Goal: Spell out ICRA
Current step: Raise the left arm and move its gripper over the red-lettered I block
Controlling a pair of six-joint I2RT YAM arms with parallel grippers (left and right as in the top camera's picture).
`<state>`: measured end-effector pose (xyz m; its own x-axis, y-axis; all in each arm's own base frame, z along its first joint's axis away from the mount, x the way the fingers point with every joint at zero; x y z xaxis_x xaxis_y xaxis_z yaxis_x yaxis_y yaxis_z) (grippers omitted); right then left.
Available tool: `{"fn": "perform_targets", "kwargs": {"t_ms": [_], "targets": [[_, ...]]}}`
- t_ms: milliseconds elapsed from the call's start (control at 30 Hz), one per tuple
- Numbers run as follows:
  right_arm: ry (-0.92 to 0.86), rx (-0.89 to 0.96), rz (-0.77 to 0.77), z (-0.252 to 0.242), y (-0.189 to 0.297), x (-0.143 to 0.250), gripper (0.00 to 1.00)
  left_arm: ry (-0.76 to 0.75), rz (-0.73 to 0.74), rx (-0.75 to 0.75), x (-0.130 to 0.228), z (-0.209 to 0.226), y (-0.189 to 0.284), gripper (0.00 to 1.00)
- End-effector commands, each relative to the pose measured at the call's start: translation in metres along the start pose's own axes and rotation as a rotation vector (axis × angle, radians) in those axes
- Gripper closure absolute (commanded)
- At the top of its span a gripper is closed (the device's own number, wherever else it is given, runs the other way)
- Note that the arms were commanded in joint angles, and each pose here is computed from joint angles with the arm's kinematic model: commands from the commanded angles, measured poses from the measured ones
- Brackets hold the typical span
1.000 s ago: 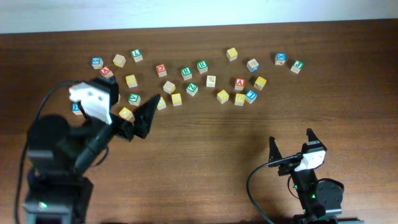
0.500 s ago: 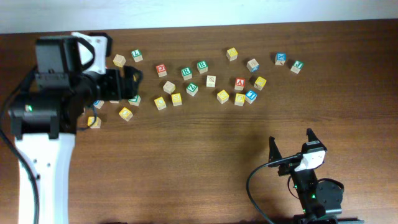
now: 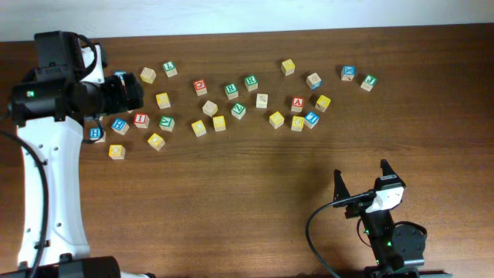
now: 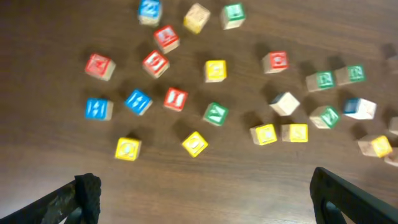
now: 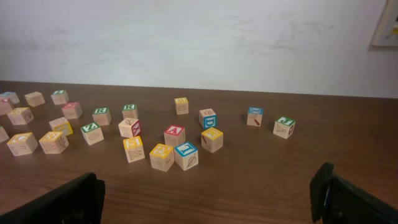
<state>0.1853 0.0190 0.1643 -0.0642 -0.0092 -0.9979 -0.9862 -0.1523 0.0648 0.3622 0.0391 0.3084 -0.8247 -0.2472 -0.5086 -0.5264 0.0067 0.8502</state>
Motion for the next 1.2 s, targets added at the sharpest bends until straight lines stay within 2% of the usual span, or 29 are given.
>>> {"fn": "perform_targets", "kwargs": {"t_ms": [0, 100, 333, 367, 533, 667, 767, 867, 967, 1000, 1033, 1067, 1133, 1167], "targets": [[-0.012, 0.007, 0.008, -0.001, 0.0, 0.003, 0.02, 0.113, 0.024, -0.11, -0.002, 0.014, -0.015, 0.01], [-0.012, 0.007, 0.008, -0.001, 0.0, 0.003, 0.02, 0.115, 0.063, -0.153, -0.002, 0.019, -0.034, 0.01], [-0.012, 0.007, 0.008, -0.001, 0.0, 0.003, 0.02, 0.119, 0.148, -0.129, 0.002, 0.018, -0.071, 0.01], [-0.012, 0.007, 0.008, -0.001, 0.0, 0.003, 0.02, 0.117, 0.165, -0.132, 0.003, 0.018, -0.079, 0.06], [-0.012, 0.007, 0.008, -0.001, 0.0, 0.003, 0.02, -0.012, 0.235, -0.128, 0.007, 0.022, -0.121, 0.21], [-0.012, 0.007, 0.008, -0.001, 0.0, 0.003, 0.02, -0.045, 0.317, -0.133, 0.019, 0.026, -0.155, 0.24], [-0.012, 0.007, 0.008, -0.001, 0.0, 0.003, 0.02, -0.055, 0.242, -0.124, 0.005, 0.026, -0.168, 0.18], [-0.012, 0.007, 0.008, -0.001, 0.0, 0.003, 0.02, -0.056, 0.189, -0.119, -0.004, 0.025, -0.172, 0.02], [-0.012, 0.007, 0.008, -0.001, 0.0, 0.003, 0.02, -0.057, 0.194, -0.119, -0.003, 0.025, -0.174, 0.03], [-0.012, 0.007, 0.008, -0.001, 0.0, 0.003, 0.02, -0.06, 0.195, -0.118, -0.003, 0.025, -0.174, 0.1], [-0.012, 0.007, 0.008, -0.001, 0.0, 0.003, 0.02, -0.06, 0.195, -0.119, -0.003, 0.025, -0.174, 0.36], [-0.012, 0.007, 0.008, -0.001, 0.0, 0.003, 0.02, -0.06, 0.195, -0.119, -0.003, 0.025, -0.174, 0.47], [-0.012, 0.007, 0.008, -0.001, 0.0, 0.003, 0.02, -0.06, 0.195, -0.119, -0.003, 0.025, -0.174, 0.34], [-0.012, 0.007, 0.008, -0.001, 0.0, 0.003, 0.02, -0.06, 0.195, -0.119, -0.003, 0.025, -0.174, 0.33]]}}
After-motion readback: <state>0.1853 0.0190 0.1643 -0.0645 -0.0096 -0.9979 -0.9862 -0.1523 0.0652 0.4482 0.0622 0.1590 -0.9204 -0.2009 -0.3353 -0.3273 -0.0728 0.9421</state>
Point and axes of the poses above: each gripper's point midway between its finger pads, its own y axis back along the fingers, its own z axis along the line the jaws close on, x = y × z, the point moved 6 cm from there along y, back along the fingers, and after that the axes turned 2 degrees about y, right-handed, at the moved point
